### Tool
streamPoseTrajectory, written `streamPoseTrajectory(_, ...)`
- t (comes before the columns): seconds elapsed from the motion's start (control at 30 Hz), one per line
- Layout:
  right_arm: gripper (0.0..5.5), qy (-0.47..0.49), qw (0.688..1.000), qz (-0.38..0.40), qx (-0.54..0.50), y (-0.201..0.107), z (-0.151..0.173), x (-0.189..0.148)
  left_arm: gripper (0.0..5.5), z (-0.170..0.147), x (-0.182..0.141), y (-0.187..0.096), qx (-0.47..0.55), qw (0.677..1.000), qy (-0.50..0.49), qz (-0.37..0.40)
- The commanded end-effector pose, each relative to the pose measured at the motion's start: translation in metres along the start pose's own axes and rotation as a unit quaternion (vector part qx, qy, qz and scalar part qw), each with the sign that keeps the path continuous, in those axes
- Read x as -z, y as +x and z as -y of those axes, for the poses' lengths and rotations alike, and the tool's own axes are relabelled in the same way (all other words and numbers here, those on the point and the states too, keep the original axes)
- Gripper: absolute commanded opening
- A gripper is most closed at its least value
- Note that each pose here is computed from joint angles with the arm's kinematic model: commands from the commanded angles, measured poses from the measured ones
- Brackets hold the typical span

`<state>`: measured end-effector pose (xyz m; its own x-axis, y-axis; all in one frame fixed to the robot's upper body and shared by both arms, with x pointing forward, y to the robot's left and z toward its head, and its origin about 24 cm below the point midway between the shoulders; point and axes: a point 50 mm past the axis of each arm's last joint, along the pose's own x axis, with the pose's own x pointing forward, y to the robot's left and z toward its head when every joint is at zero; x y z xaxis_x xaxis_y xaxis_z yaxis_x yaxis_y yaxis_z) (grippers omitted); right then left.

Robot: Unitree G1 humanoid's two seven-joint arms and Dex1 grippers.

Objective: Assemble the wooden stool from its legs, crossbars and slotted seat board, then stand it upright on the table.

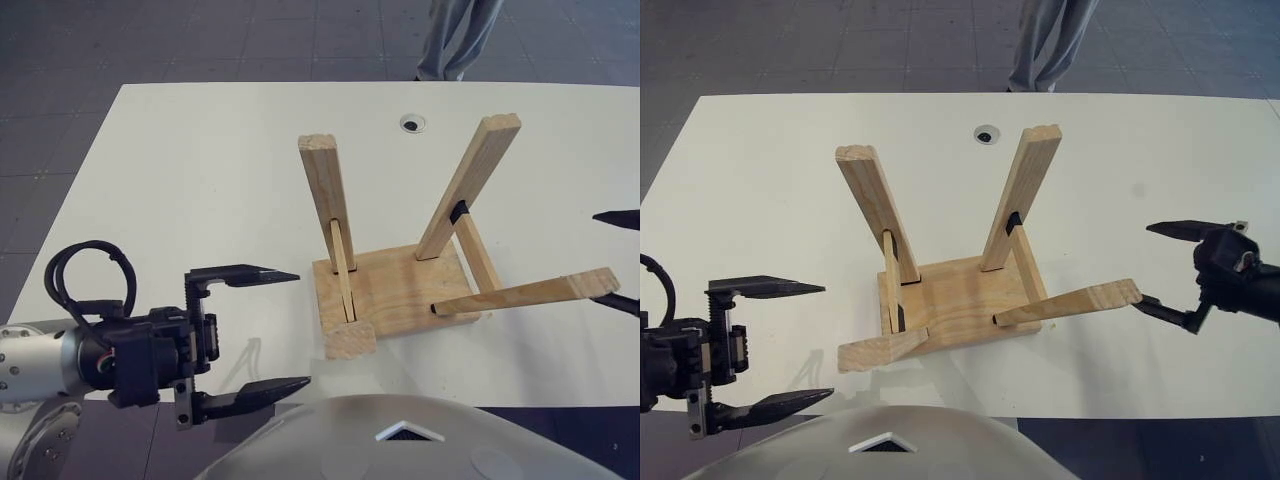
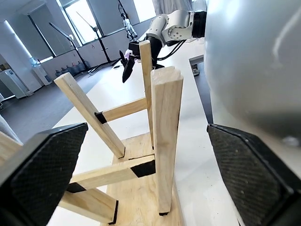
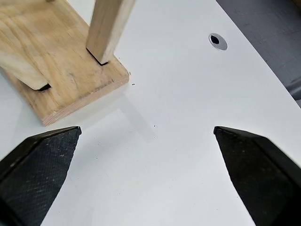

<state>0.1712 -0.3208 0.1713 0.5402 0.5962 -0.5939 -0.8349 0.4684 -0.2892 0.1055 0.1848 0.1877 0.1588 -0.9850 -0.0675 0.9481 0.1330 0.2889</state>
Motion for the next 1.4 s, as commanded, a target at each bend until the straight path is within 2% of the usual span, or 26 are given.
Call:
streamPoseTrajectory(0.03,5.22,-0.013,0.999,0.033,-0.014,-0.01,0.006,-0.016,4.72,-0.001,-0.007,0.008,0.0,1.0,-0.001,0.011)
streamPoseTrajectory(0.2,5.22,-0.021,0.998,0.062,-0.023,-0.008,0.004,-0.024,4.72,-0.006,-0.015,0.021,-0.023,0.999,-0.008,0.038)
streamPoseTrajectory(0.4,5.22,-0.036,0.991,0.121,-0.046,-0.019,-0.008,-0.04,4.72,-0.01,-0.007,0.033,-0.049,0.998,-0.024,0.026)
streamPoseTrajectory(0.6,5.22,-0.043,0.983,0.171,-0.049,-0.033,-0.012,-0.054,4.72,-0.003,0.001,0.04,-0.022,0.999,-0.029,0.008)
streamPoseTrajectory(0.8,5.22,-0.038,0.982,0.178,-0.055,-0.032,-0.015,-0.055,4.72,0.004,0.007,0.044,0.005,0.999,-0.045,0.002)
streamPoseTrajectory(1.17,5.27,-0.042,0.979,0.159,-0.122,-0.016,-0.038,-0.049,2.73,-0.012,0.008,0.047,-0.074,0.995,-0.067,0.01)
streamPoseTrajectory(1.4,5.27,-0.084,0.965,0.198,-0.151,-0.001,-0.053,-0.083,1.59,-0.015,0.01,0.048,-0.086,0.995,-0.057,0.0)
